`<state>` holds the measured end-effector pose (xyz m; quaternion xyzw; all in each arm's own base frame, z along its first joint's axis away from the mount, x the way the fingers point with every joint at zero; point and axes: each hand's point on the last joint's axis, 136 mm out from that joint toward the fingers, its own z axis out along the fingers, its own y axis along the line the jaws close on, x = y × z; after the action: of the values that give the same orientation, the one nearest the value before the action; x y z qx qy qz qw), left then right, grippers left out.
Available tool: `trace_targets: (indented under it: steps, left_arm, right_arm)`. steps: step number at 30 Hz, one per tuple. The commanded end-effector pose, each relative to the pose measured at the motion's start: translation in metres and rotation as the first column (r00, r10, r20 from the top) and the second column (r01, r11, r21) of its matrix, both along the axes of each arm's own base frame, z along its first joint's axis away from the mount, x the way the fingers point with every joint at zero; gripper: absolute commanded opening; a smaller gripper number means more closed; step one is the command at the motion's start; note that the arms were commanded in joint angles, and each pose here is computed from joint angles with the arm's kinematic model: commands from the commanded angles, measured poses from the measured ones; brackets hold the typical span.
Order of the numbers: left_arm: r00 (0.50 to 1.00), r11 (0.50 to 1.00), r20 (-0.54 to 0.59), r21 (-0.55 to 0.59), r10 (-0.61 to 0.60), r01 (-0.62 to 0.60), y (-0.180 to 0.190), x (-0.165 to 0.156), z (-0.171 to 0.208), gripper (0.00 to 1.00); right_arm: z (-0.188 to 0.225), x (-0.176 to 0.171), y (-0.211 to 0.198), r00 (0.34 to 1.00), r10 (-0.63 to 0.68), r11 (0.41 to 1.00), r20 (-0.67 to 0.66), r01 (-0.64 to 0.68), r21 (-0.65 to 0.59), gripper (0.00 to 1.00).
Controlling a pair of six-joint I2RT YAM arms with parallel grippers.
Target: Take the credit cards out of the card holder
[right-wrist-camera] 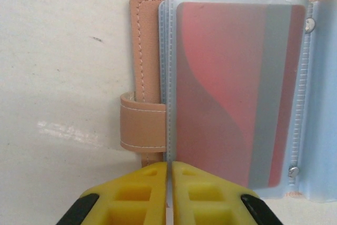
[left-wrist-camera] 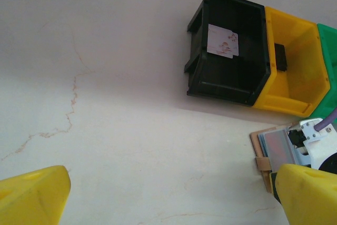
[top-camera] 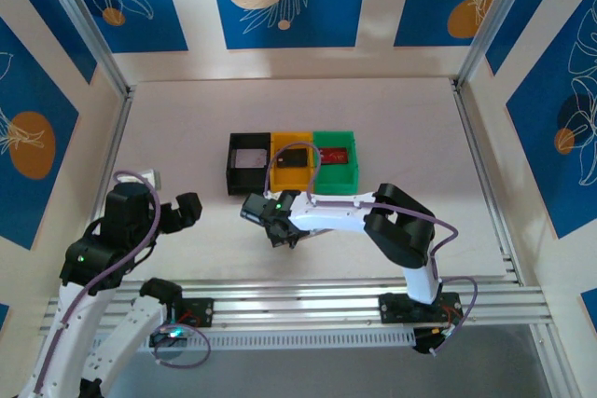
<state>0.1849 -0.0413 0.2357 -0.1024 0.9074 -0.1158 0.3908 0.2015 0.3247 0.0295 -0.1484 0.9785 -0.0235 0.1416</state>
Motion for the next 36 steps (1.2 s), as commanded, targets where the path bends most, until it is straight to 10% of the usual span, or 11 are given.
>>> trace_targets:
  steps: [1,30,36]
  left_arm:
    - [1.0,1.0,0.002,-0.001,-0.021,0.021,-0.003,0.001,0.0,1.0]
    - [0.999,0.999,-0.006,-0.004,-0.033,0.033,-0.006,0.002,-0.003,1.0]
    - [0.993,0.992,-0.082,-0.098,-0.09,0.081,-0.027,0.004,-0.009,1.0]
  right_arm:
    - [0.007,0.002,-0.007,0.999,-0.027,1.0,0.017,0.027,0.002,0.1]
    - [0.03,0.006,-0.014,0.998,-0.053,0.996,0.02,0.051,0.078,0.0]
    - [0.032,0.011,-0.023,0.999,-0.042,0.997,0.034,0.04,0.062,0.47]
